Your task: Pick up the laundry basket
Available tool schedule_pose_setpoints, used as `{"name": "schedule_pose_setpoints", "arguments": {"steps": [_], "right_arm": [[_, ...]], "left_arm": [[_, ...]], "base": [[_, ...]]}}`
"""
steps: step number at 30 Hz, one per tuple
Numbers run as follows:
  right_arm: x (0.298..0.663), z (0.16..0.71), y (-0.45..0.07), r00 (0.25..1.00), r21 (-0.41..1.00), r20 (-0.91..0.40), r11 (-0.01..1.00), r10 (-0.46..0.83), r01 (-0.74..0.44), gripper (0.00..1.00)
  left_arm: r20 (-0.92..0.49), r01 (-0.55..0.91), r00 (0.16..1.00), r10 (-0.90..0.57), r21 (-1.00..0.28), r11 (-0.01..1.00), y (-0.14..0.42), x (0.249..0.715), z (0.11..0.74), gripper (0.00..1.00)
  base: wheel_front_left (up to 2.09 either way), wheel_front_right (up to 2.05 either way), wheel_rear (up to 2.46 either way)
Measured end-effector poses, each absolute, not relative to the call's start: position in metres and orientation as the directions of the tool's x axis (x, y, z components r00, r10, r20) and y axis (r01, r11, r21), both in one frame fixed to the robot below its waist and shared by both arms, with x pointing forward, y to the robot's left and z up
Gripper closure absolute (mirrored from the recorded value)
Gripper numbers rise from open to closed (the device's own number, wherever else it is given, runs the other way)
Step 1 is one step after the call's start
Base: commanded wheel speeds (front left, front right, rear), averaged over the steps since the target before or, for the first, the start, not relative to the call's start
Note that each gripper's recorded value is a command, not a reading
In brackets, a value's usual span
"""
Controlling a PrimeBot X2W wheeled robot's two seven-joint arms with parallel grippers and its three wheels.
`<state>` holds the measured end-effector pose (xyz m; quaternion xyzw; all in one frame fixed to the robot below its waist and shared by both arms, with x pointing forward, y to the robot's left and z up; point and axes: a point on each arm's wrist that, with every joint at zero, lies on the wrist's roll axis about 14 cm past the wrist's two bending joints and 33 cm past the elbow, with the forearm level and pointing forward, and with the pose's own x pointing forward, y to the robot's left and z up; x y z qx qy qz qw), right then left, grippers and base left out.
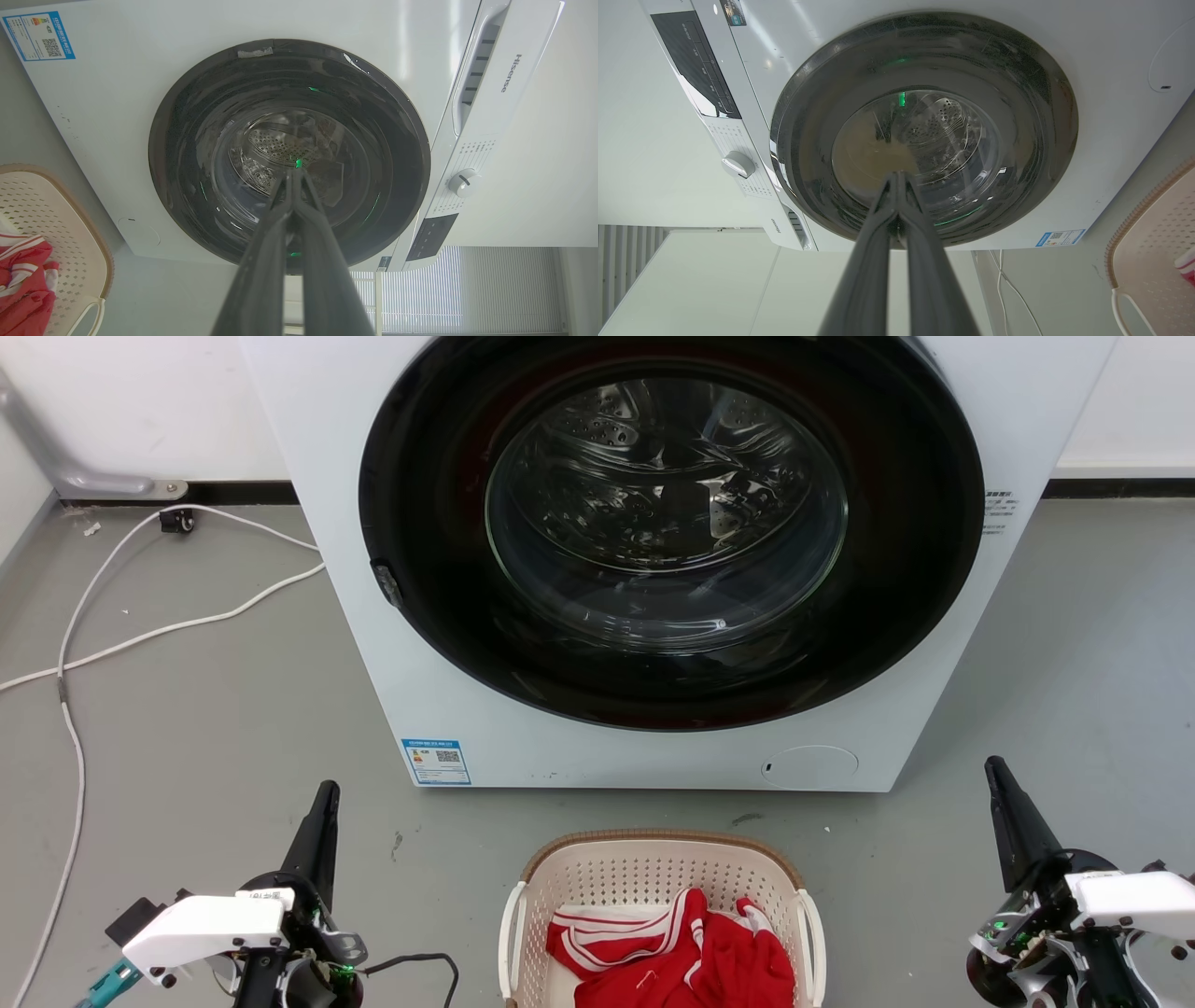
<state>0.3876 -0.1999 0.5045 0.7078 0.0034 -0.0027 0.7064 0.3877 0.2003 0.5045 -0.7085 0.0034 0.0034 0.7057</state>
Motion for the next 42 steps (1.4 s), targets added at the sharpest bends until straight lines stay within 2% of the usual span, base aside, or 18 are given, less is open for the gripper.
{"name": "schedule_pose_setpoints", "arguments": {"steps": [42], "right_arm": [[0.3876,0.5045,-0.1999,1.000,1.000,-0.009,-0.002,0.001,0.009,1.00]], "left_arm": [[-0.010,-0.010,1.000,0.000,-1.000,-0.004,0.2003,0.3877,0.5045,1.00]], "base": [[0.00,0.00,0.00]]}}
